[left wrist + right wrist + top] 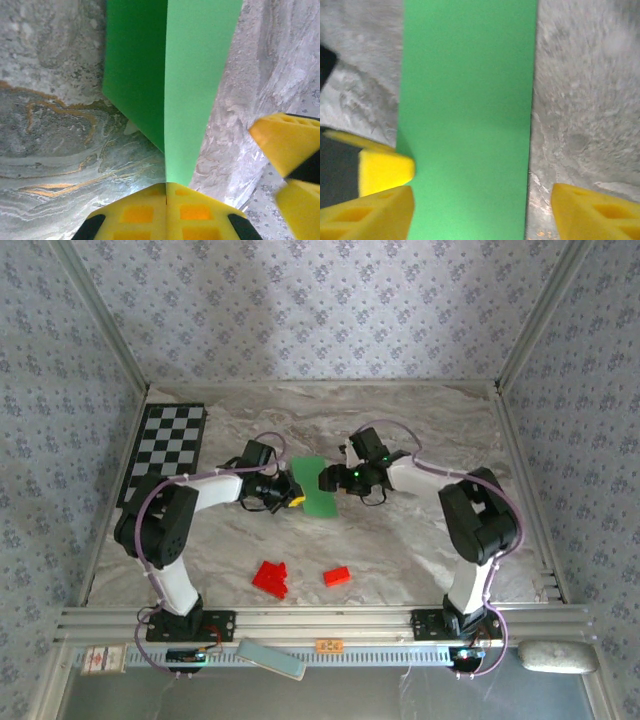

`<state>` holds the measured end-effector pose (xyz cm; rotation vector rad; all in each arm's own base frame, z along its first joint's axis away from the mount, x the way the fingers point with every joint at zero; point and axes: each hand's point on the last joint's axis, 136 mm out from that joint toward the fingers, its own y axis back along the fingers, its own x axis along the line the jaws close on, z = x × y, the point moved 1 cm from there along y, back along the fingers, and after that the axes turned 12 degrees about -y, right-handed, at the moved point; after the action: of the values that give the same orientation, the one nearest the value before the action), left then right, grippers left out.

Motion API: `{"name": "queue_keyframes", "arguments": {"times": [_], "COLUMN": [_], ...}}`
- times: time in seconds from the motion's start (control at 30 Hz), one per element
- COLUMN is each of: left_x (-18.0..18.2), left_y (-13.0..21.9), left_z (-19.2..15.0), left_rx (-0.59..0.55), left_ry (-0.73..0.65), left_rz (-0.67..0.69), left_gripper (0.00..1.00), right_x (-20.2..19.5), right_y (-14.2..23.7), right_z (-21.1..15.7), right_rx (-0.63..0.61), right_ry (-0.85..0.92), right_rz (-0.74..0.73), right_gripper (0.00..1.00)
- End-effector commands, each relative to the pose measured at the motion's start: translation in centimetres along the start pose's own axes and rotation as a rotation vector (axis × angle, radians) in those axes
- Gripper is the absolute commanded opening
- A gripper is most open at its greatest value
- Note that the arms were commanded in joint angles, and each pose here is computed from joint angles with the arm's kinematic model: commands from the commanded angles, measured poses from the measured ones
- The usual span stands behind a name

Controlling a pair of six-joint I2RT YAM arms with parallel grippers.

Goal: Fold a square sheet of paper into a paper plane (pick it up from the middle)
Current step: Third fold the triangle at the center of the table.

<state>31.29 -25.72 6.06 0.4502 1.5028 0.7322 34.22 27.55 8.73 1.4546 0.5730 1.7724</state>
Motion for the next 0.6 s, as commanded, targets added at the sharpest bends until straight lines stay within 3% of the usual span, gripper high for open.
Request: {"name": "queue_keyframes", "arguments": {"times": [0.0,0.13,0.27,0.57], "left_x": [-1.4,-1.7,-1.8,-1.9], "left_y": [1.1,1.2,1.3,1.2], "left_z": [0.5,0.5,0.3,0.4], "left_rx": [-0.040,-0.031,-0.022,-0.020], "left_ry": [0.009,0.019,0.042,0.055], "left_rz": [-0.040,-0.047,-0.050,-0.047], "left_gripper": [0.00,0.00,0.00,0.00], "right_x": [1.6,2.1,3.1,4.4], "right_y": [1.8,2.5,2.9,1.0], "right_z": [1.6,1.1,-0.3,-5.0], "right_rx": [-0.120,-0.210,-0.309,-0.369], "right_ry": [0.191,0.360,0.530,0.902], "right_rz": [0.028,-0.014,-0.008,0.058], "right_gripper": [0.84,0.93,0.93,0.92]}}
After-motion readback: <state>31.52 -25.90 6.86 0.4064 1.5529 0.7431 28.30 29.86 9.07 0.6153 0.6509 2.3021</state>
